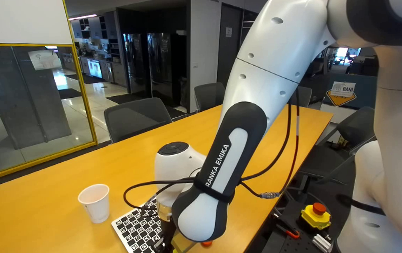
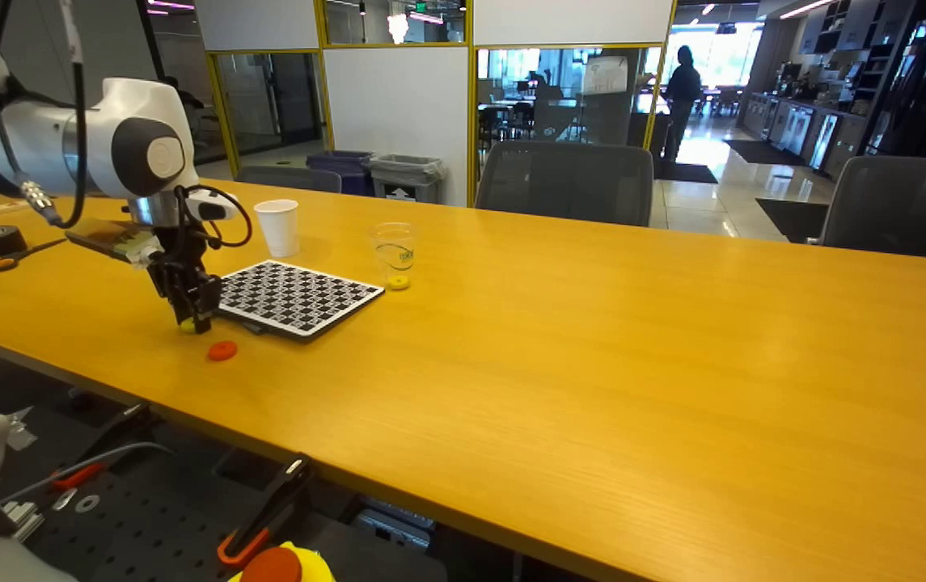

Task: Put the yellow objects inside the transparent cup and the orange objects inside the white cup.

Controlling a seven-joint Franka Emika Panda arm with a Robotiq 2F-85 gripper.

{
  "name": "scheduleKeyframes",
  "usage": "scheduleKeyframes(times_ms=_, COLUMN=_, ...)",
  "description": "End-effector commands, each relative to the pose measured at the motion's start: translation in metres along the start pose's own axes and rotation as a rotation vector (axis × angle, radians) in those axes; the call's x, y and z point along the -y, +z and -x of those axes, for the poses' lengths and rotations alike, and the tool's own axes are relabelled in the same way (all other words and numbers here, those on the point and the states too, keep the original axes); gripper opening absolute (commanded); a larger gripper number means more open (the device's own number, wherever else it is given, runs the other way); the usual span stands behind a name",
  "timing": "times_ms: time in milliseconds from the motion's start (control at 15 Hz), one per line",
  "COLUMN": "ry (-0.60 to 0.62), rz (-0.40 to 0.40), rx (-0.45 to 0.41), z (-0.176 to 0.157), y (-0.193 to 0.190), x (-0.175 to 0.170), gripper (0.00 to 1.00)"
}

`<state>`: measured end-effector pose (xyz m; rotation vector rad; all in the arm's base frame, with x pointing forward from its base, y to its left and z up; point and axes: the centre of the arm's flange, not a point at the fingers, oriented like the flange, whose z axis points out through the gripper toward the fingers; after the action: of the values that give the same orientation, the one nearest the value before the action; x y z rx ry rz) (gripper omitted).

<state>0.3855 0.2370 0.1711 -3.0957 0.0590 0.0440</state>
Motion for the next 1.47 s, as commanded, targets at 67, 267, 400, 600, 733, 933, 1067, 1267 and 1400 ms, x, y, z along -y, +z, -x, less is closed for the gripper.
scheduleKeyframes(times_ms=67, ry=-0.005, rz=0.001, rx=0.0, z=0.009, y=-0.011, x=0.01, gripper=0.24)
scheduleKeyframes(times_ms=267, ry=-0.001, rz=0.035, rx=0.0, z=0.016, y=-0.034, x=0.014, gripper=0.24)
scheduleKeyframes(times_ms=400, ry=0.021, rz=0.07, rx=-0.019, z=0.012, y=-0.053, x=0.015, gripper=0.24)
scheduleKeyframes(times_ms=600, ry=0.063, rz=0.075, rx=-0.083, z=-0.008, y=-0.089, x=0.001, gripper=0.24)
scheduleKeyframes(times_ms=733, ry=0.1, rz=0.062, rx=-0.131, z=-0.029, y=-0.111, x=-0.017, gripper=0.24)
scheduleKeyframes(times_ms=933, ry=0.167, rz=0.035, rx=-0.187, z=-0.069, y=-0.136, x=-0.055, gripper=0.24)
scheduleKeyframes(times_ms=1067, ry=0.215, rz=0.021, rx=-0.211, z=-0.098, y=-0.147, x=-0.084, gripper=0.24)
scheduleKeyframes(times_ms=1267, ry=0.259, rz=0.015, rx=-0.233, z=-0.138, y=-0.159, x=-0.127, gripper=0.24)
scheduleKeyframes(times_ms=1400, ry=0.275, rz=0.015, rx=-0.245, z=-0.162, y=-0.167, x=-0.152, gripper=0.24)
